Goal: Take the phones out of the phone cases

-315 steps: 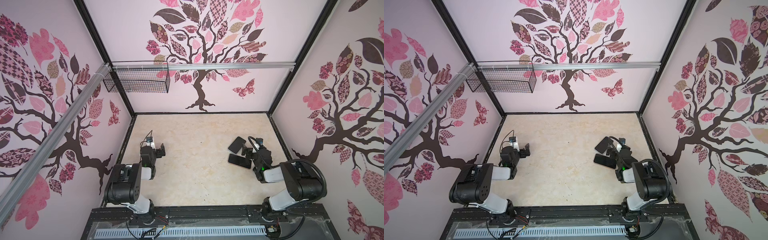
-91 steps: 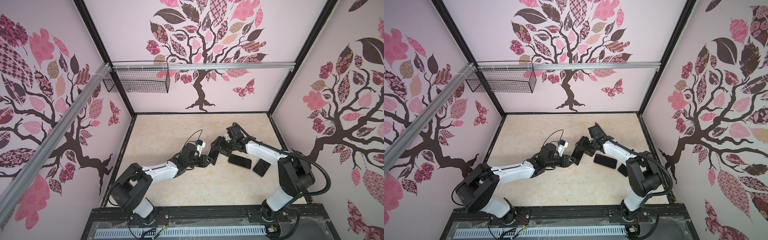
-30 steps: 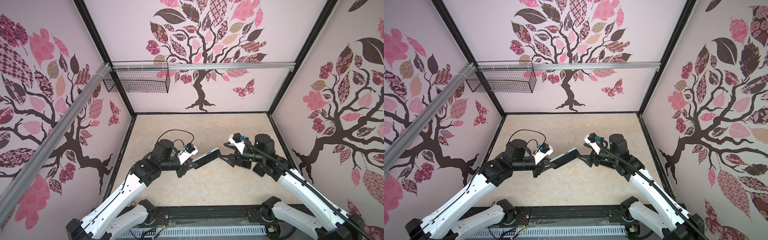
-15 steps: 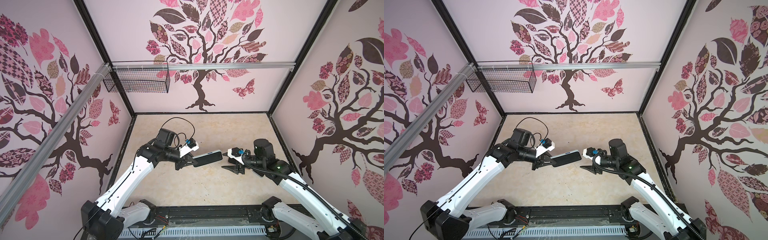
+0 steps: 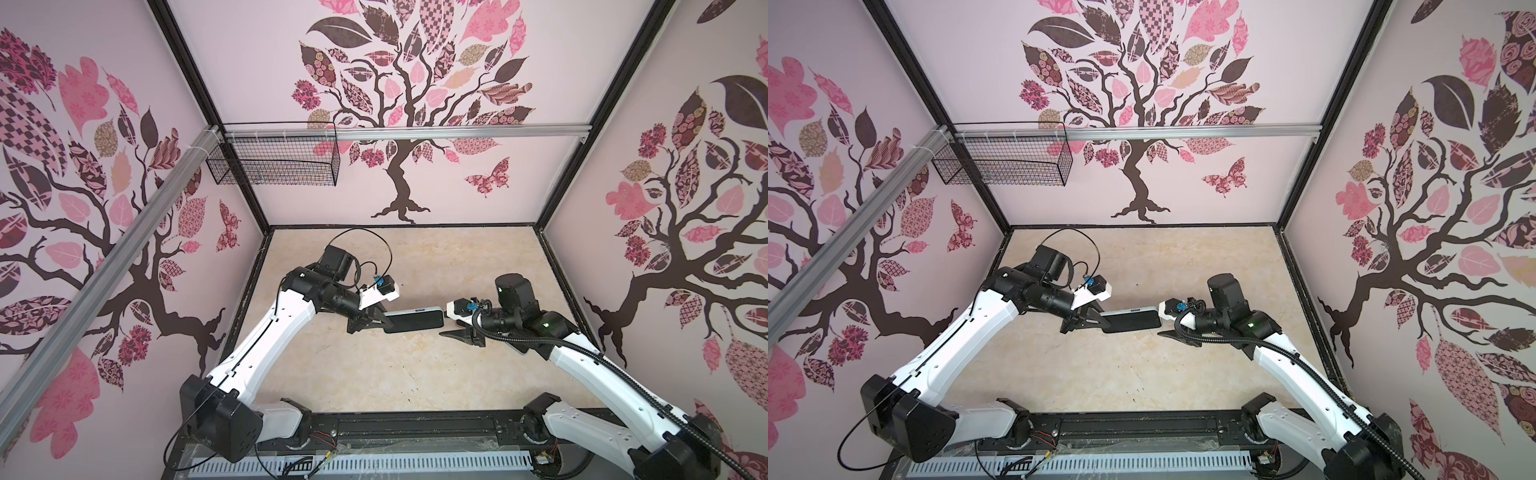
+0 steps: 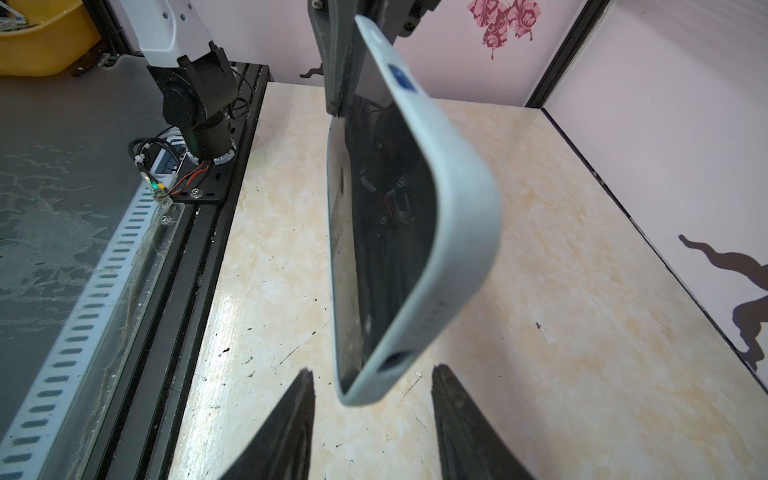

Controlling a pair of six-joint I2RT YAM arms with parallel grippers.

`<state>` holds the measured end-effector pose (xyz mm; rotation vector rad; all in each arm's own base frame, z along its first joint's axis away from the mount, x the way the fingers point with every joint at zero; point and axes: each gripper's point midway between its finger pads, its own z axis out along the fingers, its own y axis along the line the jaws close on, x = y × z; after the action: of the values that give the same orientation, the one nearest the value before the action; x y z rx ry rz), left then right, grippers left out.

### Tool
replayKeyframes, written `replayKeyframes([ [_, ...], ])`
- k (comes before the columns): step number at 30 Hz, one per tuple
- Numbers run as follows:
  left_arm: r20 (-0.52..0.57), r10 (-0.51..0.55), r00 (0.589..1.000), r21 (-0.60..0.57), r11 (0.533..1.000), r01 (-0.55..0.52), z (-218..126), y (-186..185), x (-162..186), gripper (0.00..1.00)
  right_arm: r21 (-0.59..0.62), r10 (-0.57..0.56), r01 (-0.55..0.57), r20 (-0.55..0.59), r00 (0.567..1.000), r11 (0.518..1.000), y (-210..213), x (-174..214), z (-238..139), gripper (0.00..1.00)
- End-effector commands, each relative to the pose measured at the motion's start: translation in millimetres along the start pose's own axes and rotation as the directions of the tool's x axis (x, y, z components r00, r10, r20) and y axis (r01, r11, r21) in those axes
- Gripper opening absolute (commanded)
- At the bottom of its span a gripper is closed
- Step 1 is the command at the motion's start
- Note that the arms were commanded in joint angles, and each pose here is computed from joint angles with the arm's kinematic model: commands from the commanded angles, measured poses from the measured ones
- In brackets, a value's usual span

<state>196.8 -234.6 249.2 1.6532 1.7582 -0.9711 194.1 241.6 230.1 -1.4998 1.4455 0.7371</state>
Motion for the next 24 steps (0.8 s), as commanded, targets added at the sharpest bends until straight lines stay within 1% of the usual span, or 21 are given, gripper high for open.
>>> replayKeyframes([
  [1,0.001,0.072,0.997,-0.013,0.997,-0.072,-9,5,-8,0.0,-0.021,-0.044,0.044,0.033,0.999,0.999,-1,-17,0,0.48],
  [7,-0.053,0.099,0.994,-0.042,0.994,-0.101,-10,21,-7,0.0,-0.042,-0.054,0.053,-0.028,0.998,0.998,0,-9,12,0.48],
  [14,-0.079,0.121,0.989,-0.062,0.99,-0.126,-12,28,-8,0.0,-0.041,-0.076,0.074,-0.04,0.996,0.996,-3,-9,20,0.42],
  [24,-0.05,0.144,0.988,-0.045,0.988,-0.146,-17,25,-18,0.0,-0.039,-0.092,0.09,-0.063,0.994,0.995,-5,-4,28,0.38],
])
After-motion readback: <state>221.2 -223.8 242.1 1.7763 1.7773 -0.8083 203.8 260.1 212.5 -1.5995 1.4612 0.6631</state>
